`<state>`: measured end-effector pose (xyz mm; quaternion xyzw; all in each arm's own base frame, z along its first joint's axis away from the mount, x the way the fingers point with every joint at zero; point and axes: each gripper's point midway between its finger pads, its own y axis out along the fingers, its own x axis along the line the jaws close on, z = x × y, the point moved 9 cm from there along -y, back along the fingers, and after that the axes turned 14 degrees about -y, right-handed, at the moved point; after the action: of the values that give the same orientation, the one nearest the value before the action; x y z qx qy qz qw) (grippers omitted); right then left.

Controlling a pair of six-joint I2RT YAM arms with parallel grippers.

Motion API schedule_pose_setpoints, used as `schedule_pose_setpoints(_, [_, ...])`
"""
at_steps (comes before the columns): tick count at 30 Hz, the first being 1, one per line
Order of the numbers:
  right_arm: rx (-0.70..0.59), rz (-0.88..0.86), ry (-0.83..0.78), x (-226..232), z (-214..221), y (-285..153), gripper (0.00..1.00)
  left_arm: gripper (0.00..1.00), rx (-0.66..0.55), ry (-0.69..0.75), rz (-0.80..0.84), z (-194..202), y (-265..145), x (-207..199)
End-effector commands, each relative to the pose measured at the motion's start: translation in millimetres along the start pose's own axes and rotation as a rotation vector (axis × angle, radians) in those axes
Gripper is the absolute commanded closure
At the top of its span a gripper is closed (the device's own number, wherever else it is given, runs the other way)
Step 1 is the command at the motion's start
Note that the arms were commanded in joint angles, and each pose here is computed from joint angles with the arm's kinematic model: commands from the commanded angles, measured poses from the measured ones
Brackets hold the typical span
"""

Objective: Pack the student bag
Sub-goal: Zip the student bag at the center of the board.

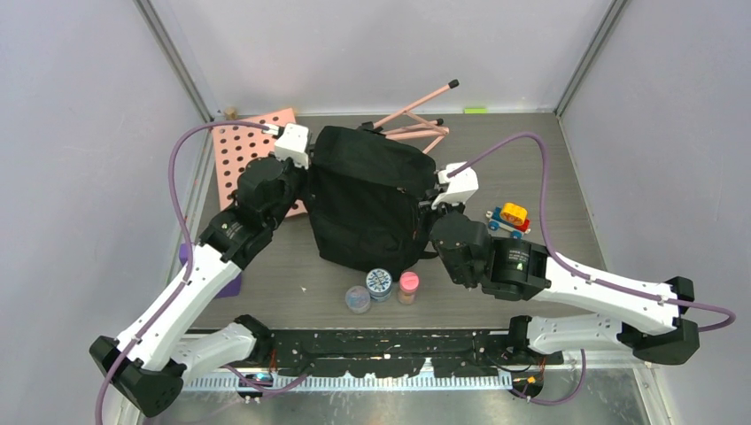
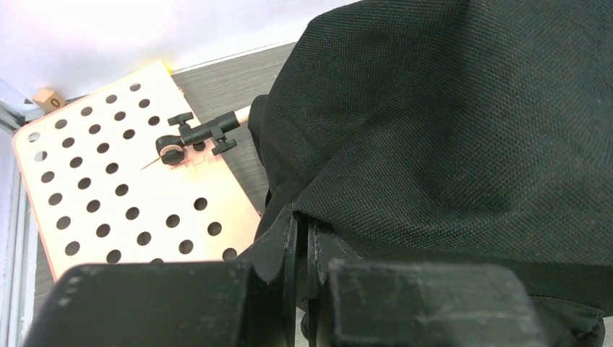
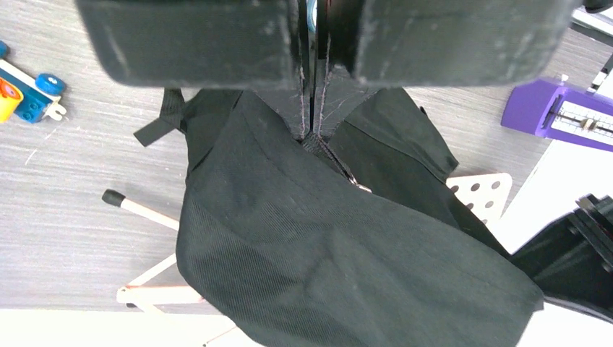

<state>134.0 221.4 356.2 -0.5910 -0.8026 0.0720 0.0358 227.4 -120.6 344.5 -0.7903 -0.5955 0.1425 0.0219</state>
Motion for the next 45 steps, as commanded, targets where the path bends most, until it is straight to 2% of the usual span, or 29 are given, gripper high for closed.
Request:
schedule_pose_setpoints(1, [0.023,0.039,0.069,-9,10,-6,1.0,1.0,-0.123,-0.054,-0.183,-35,-7,17])
schedule_pose_setpoints(7, [0.079,0.007,0.124,-9,36,-9,0.99,1.0,-0.088,-0.06,-0.255,-38,-6,21])
schedule_pose_setpoints(11, [0.099,0.007,0.151,-9,50,-9,0.99,1.0,-0.115,-0.075,-0.281,-40,-11,25])
schedule_pose_setpoints(14, [0.104,0.005,0.166,-9,57,-8,1.0,1.0,-0.129,-0.074,-0.231,-47,-20,22])
schedule_pose_setpoints(15, [0.105,-0.001,0.169,-9,59,-9,1.0,0.97,-0.117,-0.046,-0.154,-48,-23,17])
schedule_pose_setpoints(16, [0.1,-0.006,0.178,-8,58,-8,1.0,0.9,-0.104,-0.023,-0.077,-50,-26,11])
schedule_pose_setpoints(19, [0.094,-0.019,0.183,-6,57,-8,1.0,0.58,-0.058,0.071,0.159,-50,-35,-7])
schedule_pose_setpoints(21, [0.088,-0.029,0.184,-4,57,-7,1.0,0.48,-0.053,0.144,0.255,-48,-42,-17])
schedule_pose_setpoints(26, [0.08,-0.046,0.185,-2,56,-7,1.0,0.41,-0.06,0.374,0.432,-40,-61,-45])
schedule_pose_setpoints(30, [0.078,-0.045,0.177,-3,56,-7,1.0,0.39,-0.053,0.501,0.564,-30,-71,-74])
schedule_pose_setpoints(35, [0.067,-0.043,0.179,-5,55,-8,1.0,0.32,-0.073,0.664,0.588,-21,-69,-107])
schedule_pose_setpoints(39, [0.065,-0.05,0.183,-6,56,-9,1.0,0.29,-0.085,0.729,0.59,-18,-60,-129])
schedule_pose_setpoints(45, [0.064,-0.05,0.18,-8,58,-10,1.0,0.27,-0.132,0.746,0.605,-20,-56,-146])
